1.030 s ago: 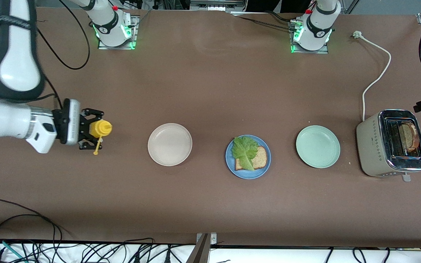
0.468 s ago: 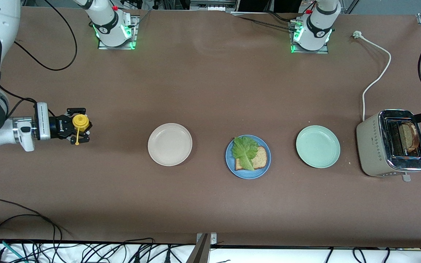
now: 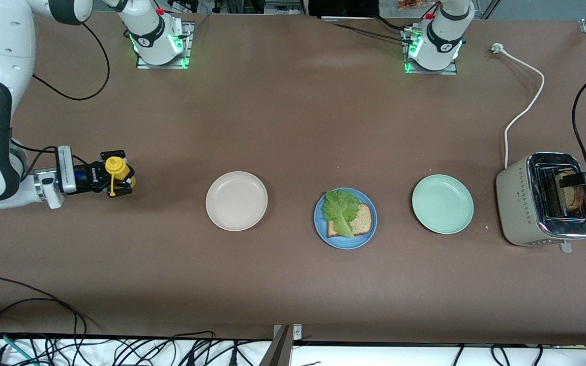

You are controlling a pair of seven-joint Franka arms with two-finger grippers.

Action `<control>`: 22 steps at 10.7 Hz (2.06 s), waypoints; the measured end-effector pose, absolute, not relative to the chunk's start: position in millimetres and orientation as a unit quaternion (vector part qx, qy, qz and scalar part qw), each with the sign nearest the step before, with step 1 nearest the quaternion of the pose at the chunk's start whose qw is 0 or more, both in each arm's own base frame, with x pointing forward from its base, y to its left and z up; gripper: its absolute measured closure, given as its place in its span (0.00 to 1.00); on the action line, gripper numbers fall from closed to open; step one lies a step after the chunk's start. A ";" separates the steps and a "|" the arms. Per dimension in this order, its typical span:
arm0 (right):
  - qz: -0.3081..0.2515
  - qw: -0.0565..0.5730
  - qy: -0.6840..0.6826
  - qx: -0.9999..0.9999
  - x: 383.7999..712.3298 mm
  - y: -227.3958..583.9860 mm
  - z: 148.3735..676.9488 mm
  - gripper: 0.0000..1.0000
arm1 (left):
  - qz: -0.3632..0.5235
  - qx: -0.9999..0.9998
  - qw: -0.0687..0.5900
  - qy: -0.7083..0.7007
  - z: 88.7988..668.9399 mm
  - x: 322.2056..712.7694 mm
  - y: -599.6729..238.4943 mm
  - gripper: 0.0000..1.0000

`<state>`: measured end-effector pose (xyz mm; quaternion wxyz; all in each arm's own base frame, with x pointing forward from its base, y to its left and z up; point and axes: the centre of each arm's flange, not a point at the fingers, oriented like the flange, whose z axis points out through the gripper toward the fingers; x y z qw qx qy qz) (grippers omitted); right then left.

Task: Make sandwich in blue plate with both arms
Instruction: 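Set the bottle upright while the left gripper grasps the toaster bread, then release the bottle while the left gripper lifts the bread from the toaster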

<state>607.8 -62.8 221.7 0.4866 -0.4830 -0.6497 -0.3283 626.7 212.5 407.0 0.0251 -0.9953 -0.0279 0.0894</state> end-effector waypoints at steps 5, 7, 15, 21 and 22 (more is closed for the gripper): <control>-0.353 0.555 -0.599 -0.456 575.3 -84.3 154.6 0.98 | 0.084 -0.996 0.020 -0.001 380.5 631.0 229.8 0.00; -0.357 0.571 -0.581 -0.457 563.9 -86.0 122.6 0.98 | 0.086 -0.996 0.020 0.001 378.6 631.0 230.4 0.01; -0.363 0.583 -0.562 -0.460 553.4 -82.8 88.3 0.98 | 0.092 -0.996 0.017 0.004 376.4 630.1 229.9 0.86; -0.363 0.583 -0.562 -0.460 553.4 -82.8 87.6 0.41 | 0.124 -0.992 0.009 0.003 433.7 620.0 220.0 0.91; -0.363 0.584 -0.562 -0.460 553.4 -83.1 87.7 0.26 | 0.131 -0.991 0.007 0.003 456.2 616.5 215.8 0.91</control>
